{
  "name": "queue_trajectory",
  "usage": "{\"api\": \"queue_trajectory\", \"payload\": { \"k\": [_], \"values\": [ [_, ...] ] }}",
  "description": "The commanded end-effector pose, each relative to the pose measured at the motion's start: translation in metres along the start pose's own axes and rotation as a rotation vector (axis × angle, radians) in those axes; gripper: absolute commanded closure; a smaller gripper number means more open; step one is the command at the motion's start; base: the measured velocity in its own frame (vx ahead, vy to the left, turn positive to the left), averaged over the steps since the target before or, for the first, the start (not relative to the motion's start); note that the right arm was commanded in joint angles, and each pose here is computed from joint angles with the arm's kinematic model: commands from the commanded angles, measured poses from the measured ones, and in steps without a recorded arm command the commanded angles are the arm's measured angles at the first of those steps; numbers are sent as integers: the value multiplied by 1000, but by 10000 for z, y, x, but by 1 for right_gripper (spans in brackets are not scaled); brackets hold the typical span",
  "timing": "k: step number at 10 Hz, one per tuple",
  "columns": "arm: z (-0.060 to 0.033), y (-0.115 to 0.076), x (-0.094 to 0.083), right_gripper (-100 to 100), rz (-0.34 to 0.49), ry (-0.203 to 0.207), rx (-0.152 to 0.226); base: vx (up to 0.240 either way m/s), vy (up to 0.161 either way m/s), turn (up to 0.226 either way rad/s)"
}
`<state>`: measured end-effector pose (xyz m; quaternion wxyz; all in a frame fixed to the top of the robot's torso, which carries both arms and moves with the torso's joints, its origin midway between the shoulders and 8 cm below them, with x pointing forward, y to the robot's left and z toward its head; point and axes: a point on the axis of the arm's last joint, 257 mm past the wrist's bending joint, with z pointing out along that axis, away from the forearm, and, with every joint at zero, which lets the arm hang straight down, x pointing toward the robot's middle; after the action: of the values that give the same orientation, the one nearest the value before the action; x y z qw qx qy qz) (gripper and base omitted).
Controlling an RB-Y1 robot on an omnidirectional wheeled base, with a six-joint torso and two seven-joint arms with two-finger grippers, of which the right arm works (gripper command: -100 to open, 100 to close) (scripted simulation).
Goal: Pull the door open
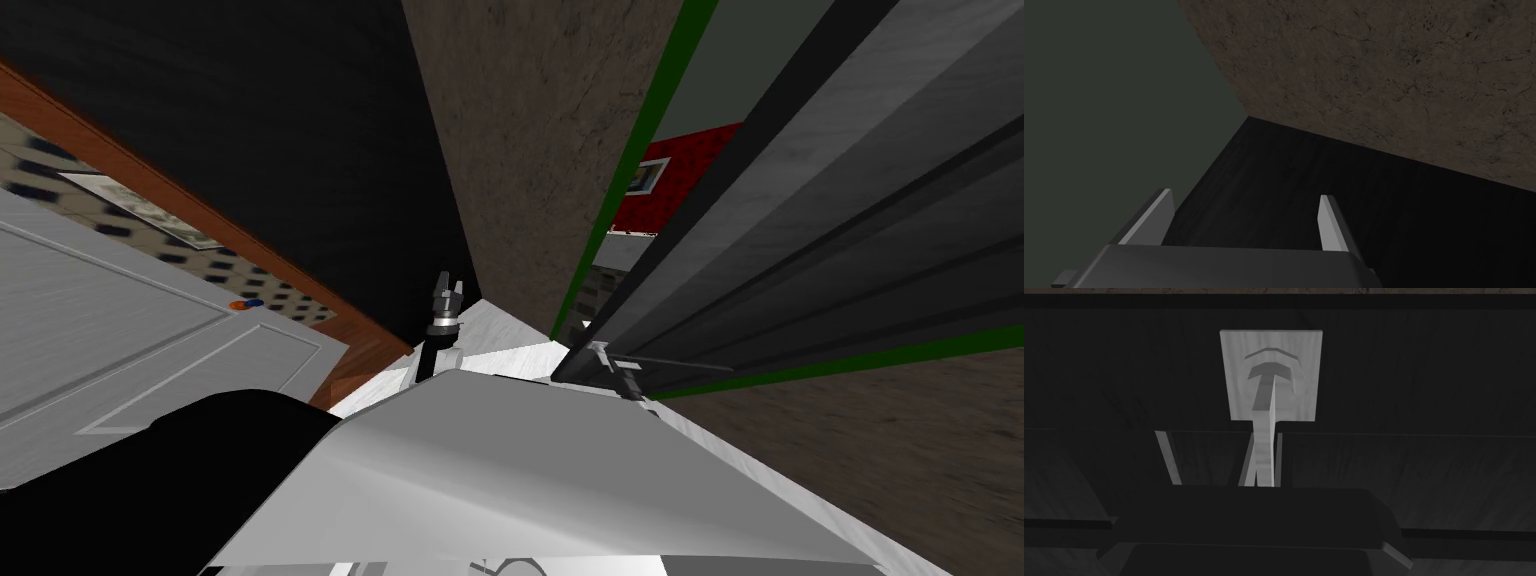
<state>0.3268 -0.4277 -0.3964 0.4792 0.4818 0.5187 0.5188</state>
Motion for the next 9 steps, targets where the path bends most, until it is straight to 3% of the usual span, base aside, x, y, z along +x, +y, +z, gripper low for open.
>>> {"api": "queue_trajectory", "payload": {
  "k": [1,2,4,7,9],
  "values": [
    [-117,34,-47,100,-3,7,-2,-223,-69,127],
    [-171,38,-49,100,-3,15,-2,-227,-74,155],
    [-145,18,-4,100,1,18,2,-104,-23,17],
    [56,-19,76,100,0,17,4,-217,-57,102],
    [268,-29,154,100,-1,16,2,-260,-97,128]
  ]
}}
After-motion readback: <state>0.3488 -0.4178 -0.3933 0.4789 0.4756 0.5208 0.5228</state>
